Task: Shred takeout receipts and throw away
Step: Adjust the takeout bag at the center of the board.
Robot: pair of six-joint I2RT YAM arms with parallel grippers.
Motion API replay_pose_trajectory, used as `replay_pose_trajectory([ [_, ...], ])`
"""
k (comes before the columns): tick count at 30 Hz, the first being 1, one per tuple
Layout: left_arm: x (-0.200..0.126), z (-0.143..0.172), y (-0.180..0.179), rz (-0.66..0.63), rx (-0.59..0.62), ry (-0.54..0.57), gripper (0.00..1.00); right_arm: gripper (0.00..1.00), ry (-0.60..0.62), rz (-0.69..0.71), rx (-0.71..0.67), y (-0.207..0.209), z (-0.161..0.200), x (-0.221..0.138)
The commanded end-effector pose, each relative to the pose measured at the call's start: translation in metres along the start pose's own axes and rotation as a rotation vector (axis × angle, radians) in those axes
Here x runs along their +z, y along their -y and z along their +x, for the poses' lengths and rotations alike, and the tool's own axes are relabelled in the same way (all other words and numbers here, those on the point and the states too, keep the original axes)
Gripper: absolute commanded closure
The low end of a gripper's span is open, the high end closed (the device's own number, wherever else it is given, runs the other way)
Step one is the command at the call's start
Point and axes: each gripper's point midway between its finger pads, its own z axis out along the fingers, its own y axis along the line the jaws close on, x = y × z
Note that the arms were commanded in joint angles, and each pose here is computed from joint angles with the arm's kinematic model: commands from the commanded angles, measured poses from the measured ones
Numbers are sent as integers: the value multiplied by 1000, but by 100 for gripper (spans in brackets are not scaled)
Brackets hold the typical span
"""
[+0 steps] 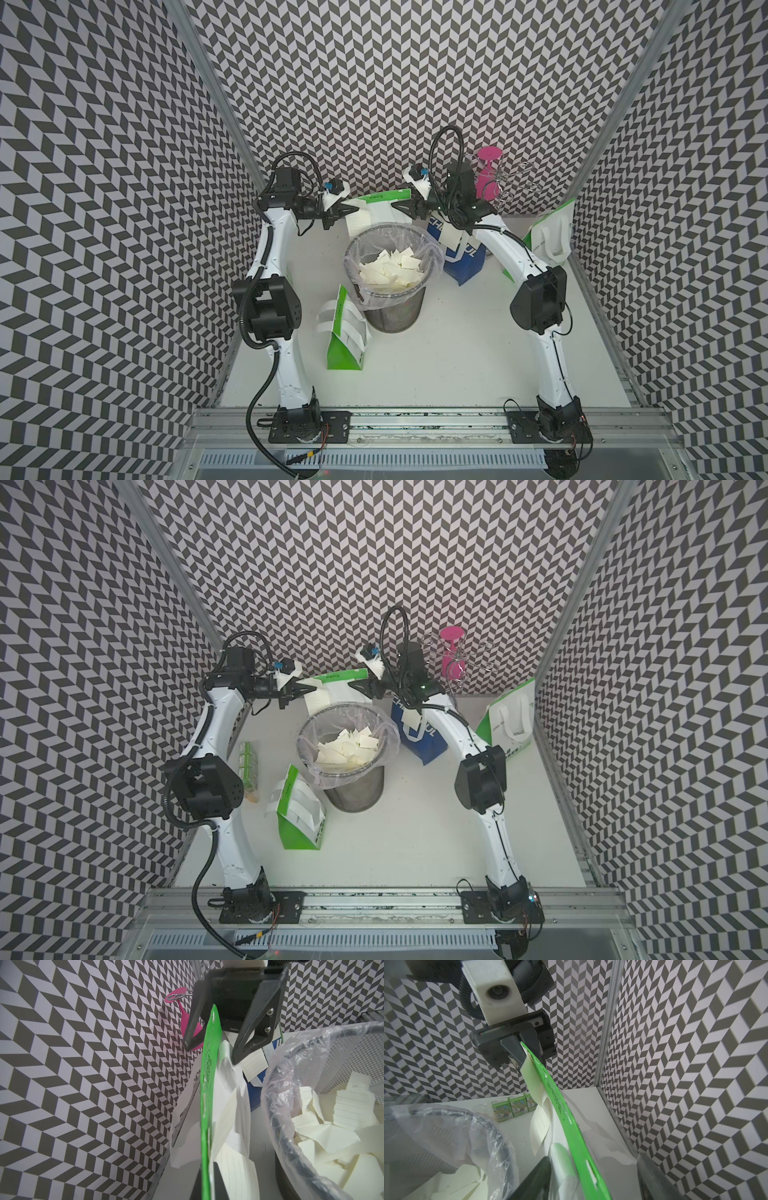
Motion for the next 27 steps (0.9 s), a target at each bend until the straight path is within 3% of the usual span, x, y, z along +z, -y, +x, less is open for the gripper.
replay_pose_trajectory([
  [1,3,-19,2,26,54,63,100,45,38,-32,-27,-1,-7,2],
  [6,7,-18,-2,19,28,65,100,68,54,-44,-35,-3,-11,1],
  [9,9,-16,-7,3,8,52,100,96,57,-40,-38,-2,-12,2],
  [10,9,-16,-9,-4,1,51,100,100,59,-38,-39,-2,-13,2],
  [13,10,-14,-13,-19,-21,46,100,100,63,-30,-46,0,-15,1],
  [16,10,-13,-19,-50,-53,39,93,100,71,-22,-50,1,-17,1],
  [22,7,-9,-25,-146,-111,0,62,100,94,23,-38,11,-24,-1],
  [27,-4,-14,-37,-312,-169,-52,48,100,102,59,-24,17,-29,-3],
])
